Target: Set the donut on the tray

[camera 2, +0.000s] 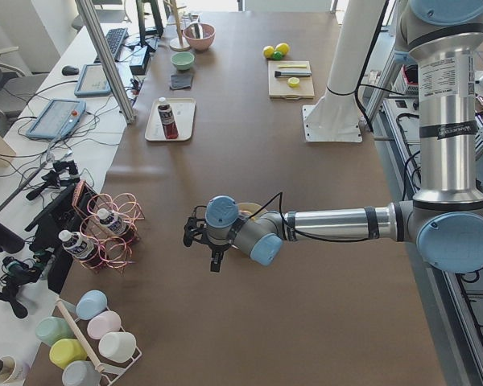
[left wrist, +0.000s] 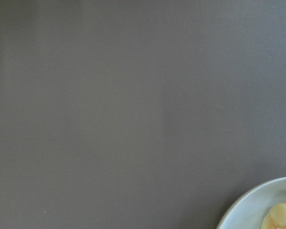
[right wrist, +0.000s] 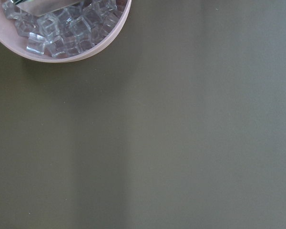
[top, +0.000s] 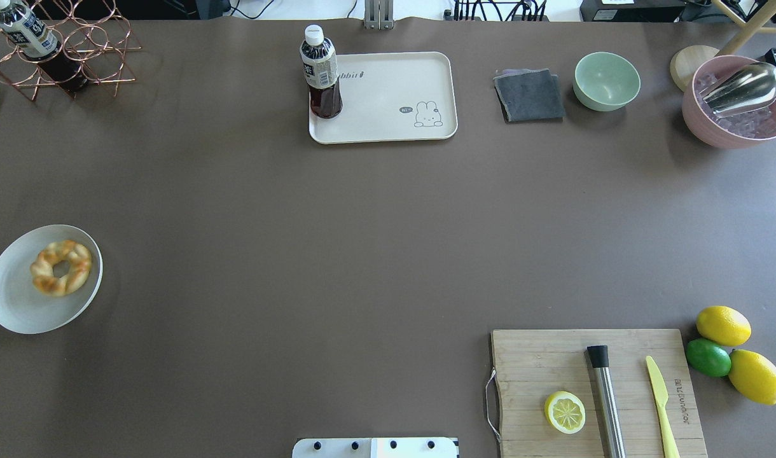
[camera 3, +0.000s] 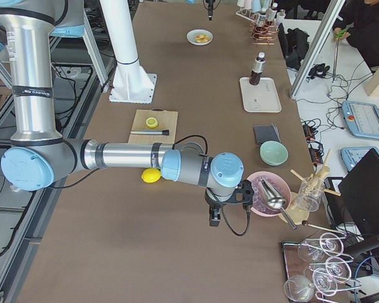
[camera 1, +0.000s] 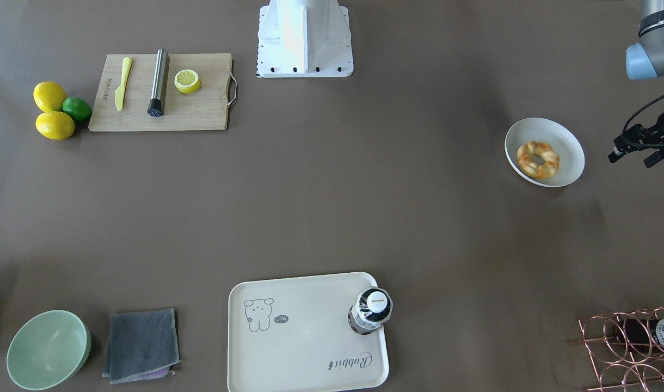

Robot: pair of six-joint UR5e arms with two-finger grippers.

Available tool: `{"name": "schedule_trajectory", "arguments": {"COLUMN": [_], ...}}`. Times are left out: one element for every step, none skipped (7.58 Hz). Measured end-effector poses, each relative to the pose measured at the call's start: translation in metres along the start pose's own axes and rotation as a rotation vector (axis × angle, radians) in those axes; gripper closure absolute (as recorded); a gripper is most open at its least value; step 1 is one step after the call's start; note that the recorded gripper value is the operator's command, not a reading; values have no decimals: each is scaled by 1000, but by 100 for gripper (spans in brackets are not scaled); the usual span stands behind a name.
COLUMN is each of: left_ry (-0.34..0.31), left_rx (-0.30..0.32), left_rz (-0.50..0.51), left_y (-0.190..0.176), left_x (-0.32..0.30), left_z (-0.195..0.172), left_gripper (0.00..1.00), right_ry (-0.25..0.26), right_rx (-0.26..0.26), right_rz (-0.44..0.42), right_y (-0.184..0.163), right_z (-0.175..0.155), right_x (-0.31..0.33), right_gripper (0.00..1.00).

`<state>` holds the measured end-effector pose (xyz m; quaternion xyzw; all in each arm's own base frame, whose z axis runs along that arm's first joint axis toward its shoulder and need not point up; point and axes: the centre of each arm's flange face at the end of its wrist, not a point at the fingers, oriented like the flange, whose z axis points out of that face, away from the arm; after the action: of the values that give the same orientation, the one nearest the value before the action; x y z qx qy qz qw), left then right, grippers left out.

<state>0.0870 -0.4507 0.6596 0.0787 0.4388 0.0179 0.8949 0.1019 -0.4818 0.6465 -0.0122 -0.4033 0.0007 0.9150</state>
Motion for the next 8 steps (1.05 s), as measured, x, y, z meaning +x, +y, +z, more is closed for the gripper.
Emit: {"name": "schedule_trajectory", "arguments": {"left_ry": [26,52,79,96,96,92,89,88], "left_rx": [1,9,15,15,17,17,17,17], "left_rz": [10,22,22,20,23,27,30,30], "left_y": [12,23,32,37,40,41,41,39], "left_x": [4,2,6,14,21,24,25,27], "left_z": [15,28,40,49,58,63,66,68], "left_gripper": [2,2,2,3,7,20,34,39], "right_ry": [0,0,0,0,0,-1,-2,-2], "right_rx": [0,1,1,0,0,0,2,4], "right_rz": [0,0,1,2,2,2,4,4], "right_y": [0,-1,-1,-1,-1,-1,-2,-3], "right_z": [0,0,0,0,0,0,-1,-2], "right_x": [0,0,0,0,0,0,-1,-2], "right_gripper": [0,0,0,0,0,0,0,0]}}
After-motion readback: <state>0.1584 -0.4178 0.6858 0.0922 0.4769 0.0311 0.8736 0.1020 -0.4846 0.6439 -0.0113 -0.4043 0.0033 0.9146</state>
